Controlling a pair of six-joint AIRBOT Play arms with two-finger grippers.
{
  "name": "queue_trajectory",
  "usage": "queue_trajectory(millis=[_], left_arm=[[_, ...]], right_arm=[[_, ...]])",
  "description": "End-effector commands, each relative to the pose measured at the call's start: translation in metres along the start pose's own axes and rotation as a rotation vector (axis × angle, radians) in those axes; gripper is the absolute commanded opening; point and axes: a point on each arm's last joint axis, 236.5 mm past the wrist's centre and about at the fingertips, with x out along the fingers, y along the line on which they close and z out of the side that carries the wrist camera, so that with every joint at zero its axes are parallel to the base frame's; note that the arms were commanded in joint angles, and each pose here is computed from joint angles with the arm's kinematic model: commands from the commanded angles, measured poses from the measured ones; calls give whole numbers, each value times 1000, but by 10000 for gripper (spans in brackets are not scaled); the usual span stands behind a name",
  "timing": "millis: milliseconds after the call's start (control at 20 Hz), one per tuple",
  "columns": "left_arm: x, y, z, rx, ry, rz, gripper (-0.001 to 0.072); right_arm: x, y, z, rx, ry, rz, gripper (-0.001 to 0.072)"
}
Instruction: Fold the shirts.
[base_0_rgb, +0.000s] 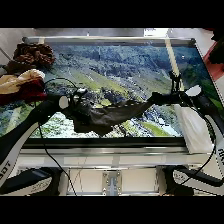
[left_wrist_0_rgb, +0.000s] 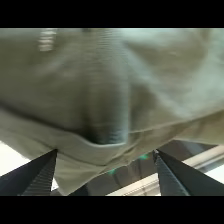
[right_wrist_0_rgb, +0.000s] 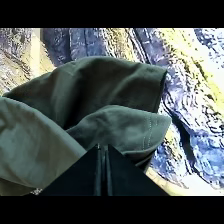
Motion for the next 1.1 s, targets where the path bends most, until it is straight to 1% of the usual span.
queue_trajectory(millis=[0, 50, 100, 150, 200, 250, 350, 450, 500, 600, 700, 750, 800, 850, 950, 1000, 1050], left_arm=[[14, 19, 3, 100, 19, 153, 692], [15, 36, 14, 96, -17, 240, 664], [14, 48, 24, 71, -57, 291, 516], [11, 55, 30, 61, -82, 321, 259], [9, 58, 31, 66, -86, 337, 86], [8, 60, 31, 70, -84, 346, 12], [2, 71, 28, 55, -75, 393, 10], [-23, 88, 23, 68, -64, 483, 10], [-47, 99, 23, 64, -83, 547, 10], [-122, 117, 27, 18, -203, 674, 10], [-214, 116, 23, -62, -403, 716, 10], [-262, 111, 17, -105, -527, 708, 9], [-301, 102, 11, -140, -635, 676, 8], [-335, 87, 4, -167, -729, 609, 8], [-380, 48, -6, -138, -823, 442, 6], [-398, 29, -6, -97, -870, 373, 6], [-414, 18, -4, -79, -916, 334, 6]], right_arm=[[0, 2, 1, 6, -4, 8, 43], [0, 4, 2, 11, -6, 15, 43], [0, 5, 2, 15, -7, 21, 43], [-1, 6, 2, 16, -6, 24, 44], [-1, 6, 1, 16, -2, 26, 43], [-1, 6, -1, 16, 4, 28, 43], [-5, 9, -4, 0, 13, 25, 43], [-23, 6, -2, -67, 0, -36, 42], [-40, 1, 3, -101, -20, -104, 42], [-101, -9, 20, -191, -110, -301, 41], [-193, 1, 38, -284, -275, -490, 39], [-248, 18, 47, -312, -411, -560, 39], [-299, 41, 51, -335, -555, -589, 37], [-348, 75, 51, -373, -705, -575, 37], [-425, 136, 35, -442, -939, -510, 37], [-452, 157, 28, -468, -1019, -487, 37], [-469, 170, 24, -487, -1067, -475, 37]])
